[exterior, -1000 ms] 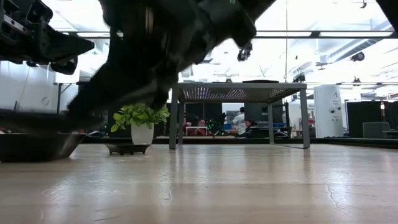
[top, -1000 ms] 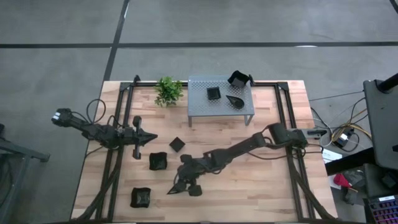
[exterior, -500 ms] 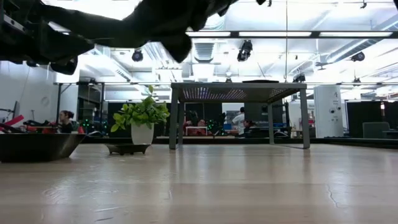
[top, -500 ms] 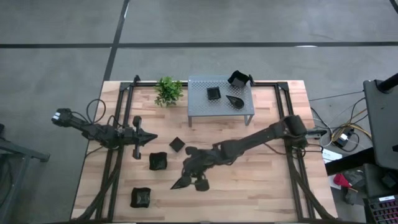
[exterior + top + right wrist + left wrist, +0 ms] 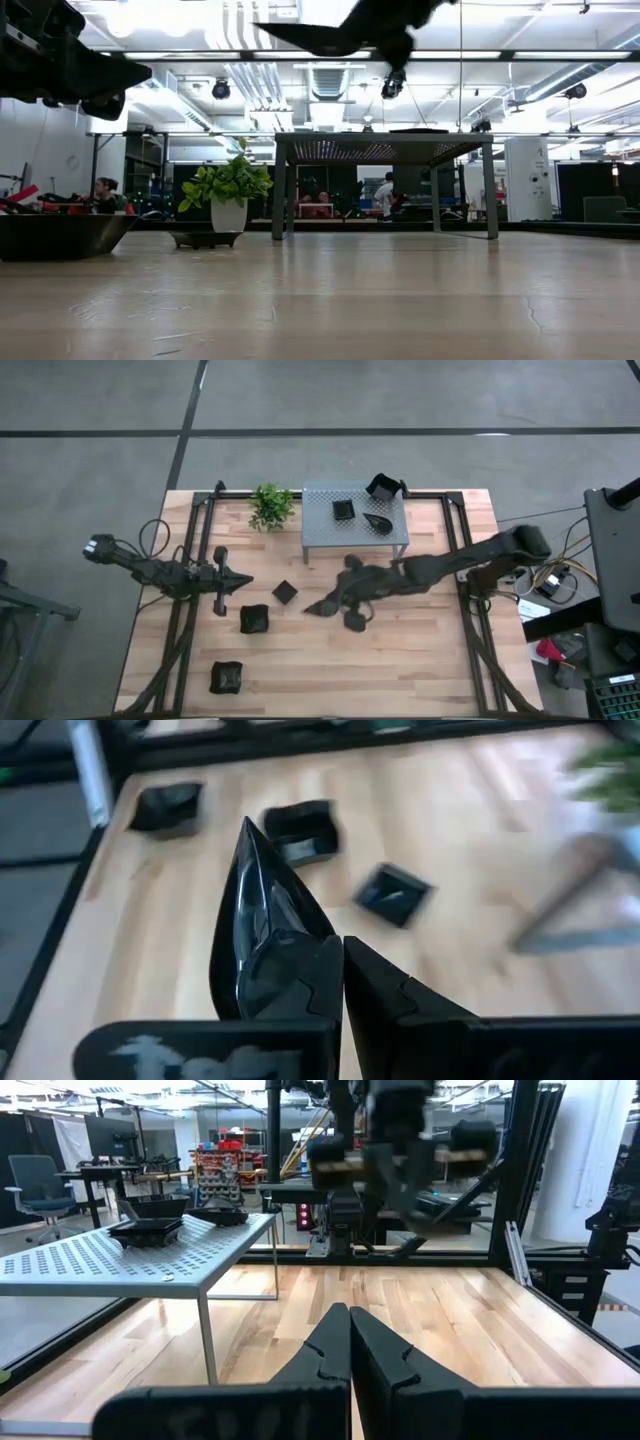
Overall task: Pick & Place Mini shaped plates
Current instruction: Stack the drop shaped plate on top of the other drop shaped plate on the shelf, then stack the distorted square plate on top of the other distorted square plate on the shelf
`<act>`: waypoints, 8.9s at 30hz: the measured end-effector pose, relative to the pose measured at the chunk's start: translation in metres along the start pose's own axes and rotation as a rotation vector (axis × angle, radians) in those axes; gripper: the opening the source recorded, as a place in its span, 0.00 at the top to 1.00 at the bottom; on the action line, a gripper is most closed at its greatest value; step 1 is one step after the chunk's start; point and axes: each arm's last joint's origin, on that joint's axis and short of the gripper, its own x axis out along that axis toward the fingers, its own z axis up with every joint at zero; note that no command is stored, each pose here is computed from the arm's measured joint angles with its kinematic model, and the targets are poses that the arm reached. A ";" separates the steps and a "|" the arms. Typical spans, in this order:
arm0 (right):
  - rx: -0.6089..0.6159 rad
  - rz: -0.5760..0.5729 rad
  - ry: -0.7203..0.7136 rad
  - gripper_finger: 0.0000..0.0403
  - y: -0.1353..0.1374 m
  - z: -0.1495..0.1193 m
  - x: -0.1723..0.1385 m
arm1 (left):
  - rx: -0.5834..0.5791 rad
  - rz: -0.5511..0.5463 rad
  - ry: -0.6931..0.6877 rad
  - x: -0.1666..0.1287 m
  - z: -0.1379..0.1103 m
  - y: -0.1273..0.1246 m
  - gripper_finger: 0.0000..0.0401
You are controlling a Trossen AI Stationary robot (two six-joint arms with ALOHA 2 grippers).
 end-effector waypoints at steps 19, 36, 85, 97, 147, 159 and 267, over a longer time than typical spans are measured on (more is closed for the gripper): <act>0.325 -0.462 -0.203 0.98 -0.105 -0.057 -0.129 | 0.000 0.000 0.001 0.000 0.000 0.000 1.00; 0.424 -0.657 -0.134 0.98 -0.150 -0.067 -0.127 | 0.000 0.000 0.000 0.000 0.000 0.000 1.00; 0.244 -0.228 -0.148 0.78 -0.102 -0.078 -0.139 | 0.000 0.000 0.001 0.000 0.000 0.000 1.00; 0.092 0.072 -0.144 0.83 -0.051 -0.097 -0.141 | 0.000 0.000 0.000 0.000 0.000 0.000 1.00; -0.257 0.216 -0.463 0.87 -0.024 -0.077 -0.152 | -0.560 0.093 0.288 0.100 0.086 -0.049 0.93; -0.234 0.222 -0.470 0.87 -0.024 -0.076 -0.153 | -0.413 0.085 1.015 0.144 0.078 -0.097 0.72; -0.357 0.729 -0.211 0.58 0.022 -0.072 -0.018 | -0.245 -0.417 0.524 0.250 0.118 -0.148 1.00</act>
